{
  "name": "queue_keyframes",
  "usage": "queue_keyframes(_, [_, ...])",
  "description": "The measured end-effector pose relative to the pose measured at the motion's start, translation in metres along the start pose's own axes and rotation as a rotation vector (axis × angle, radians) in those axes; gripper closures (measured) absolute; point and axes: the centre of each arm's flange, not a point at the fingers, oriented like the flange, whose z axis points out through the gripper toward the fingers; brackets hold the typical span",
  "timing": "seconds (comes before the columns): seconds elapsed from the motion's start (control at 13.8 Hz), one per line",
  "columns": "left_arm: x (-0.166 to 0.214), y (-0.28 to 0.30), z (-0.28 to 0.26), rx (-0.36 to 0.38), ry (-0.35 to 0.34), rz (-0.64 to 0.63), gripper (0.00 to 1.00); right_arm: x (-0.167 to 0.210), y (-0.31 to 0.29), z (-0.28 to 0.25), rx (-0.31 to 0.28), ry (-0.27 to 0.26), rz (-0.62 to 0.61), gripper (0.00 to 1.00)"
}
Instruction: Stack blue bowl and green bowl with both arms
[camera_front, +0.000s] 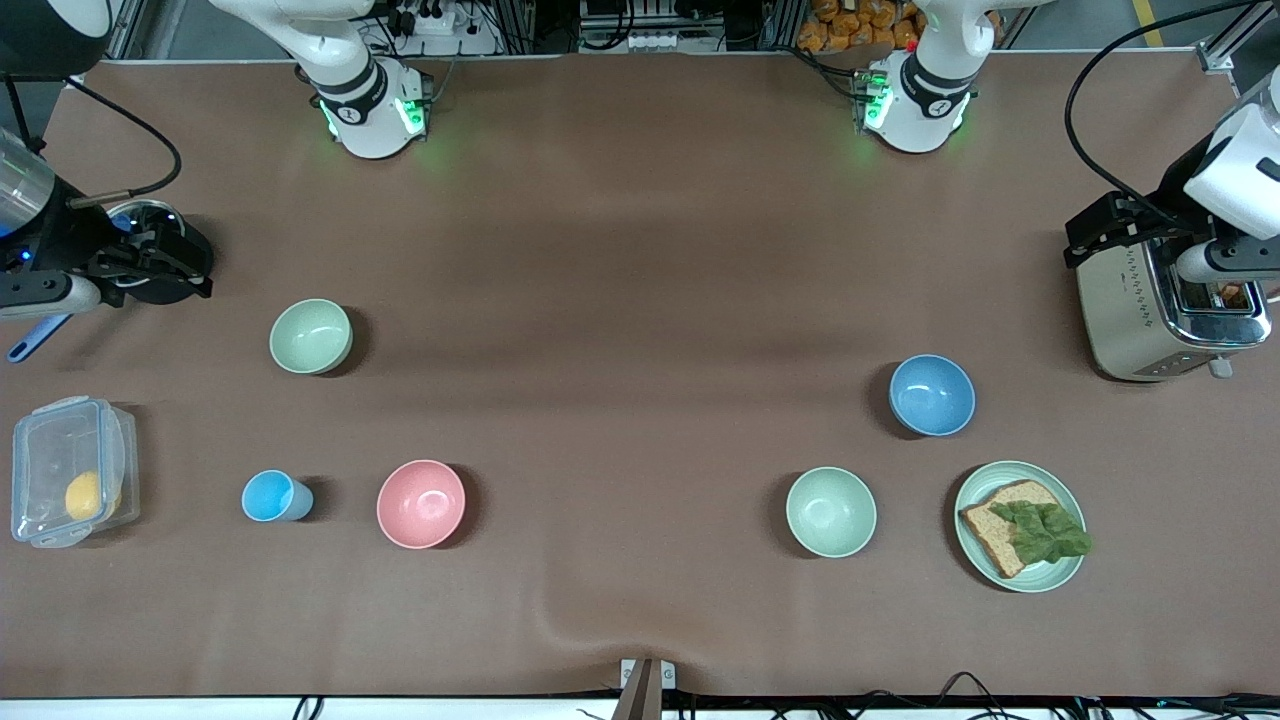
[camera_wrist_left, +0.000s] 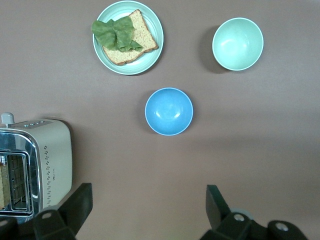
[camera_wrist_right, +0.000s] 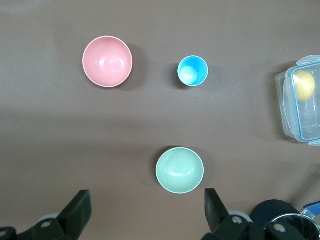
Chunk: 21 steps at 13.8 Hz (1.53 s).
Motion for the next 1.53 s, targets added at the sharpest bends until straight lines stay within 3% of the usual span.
queue_keyframes(0.36, [0.001,0.0,0.002,0.003,-0.004,0.0,0.0,0.0,-0.001,0.0,0.001,0.0,-0.002,0.0])
queue_keyframes(0.51, [0.004,-0.005,0.006,0.05,-0.006,0.009,0.0,0.001,-0.001,0.003,0.002,-0.006,-0.002,0.0])
queue_keyframes(0.8, [0.015,-0.011,0.028,0.071,-0.043,0.033,0.0,0.016,0.011,0.041,0.012,-0.072,0.014,0.0])
queue_keyframes(1.23, [0.062,-0.045,0.147,0.044,-0.218,-0.01,0.0,0.023,0.057,0.111,0.038,-0.227,0.065,0.0])
queue_keyframes(1.53, [0.084,-0.068,0.231,0.019,-0.288,-0.039,0.0,0.013,0.091,0.137,0.055,-0.251,0.095,0.0])
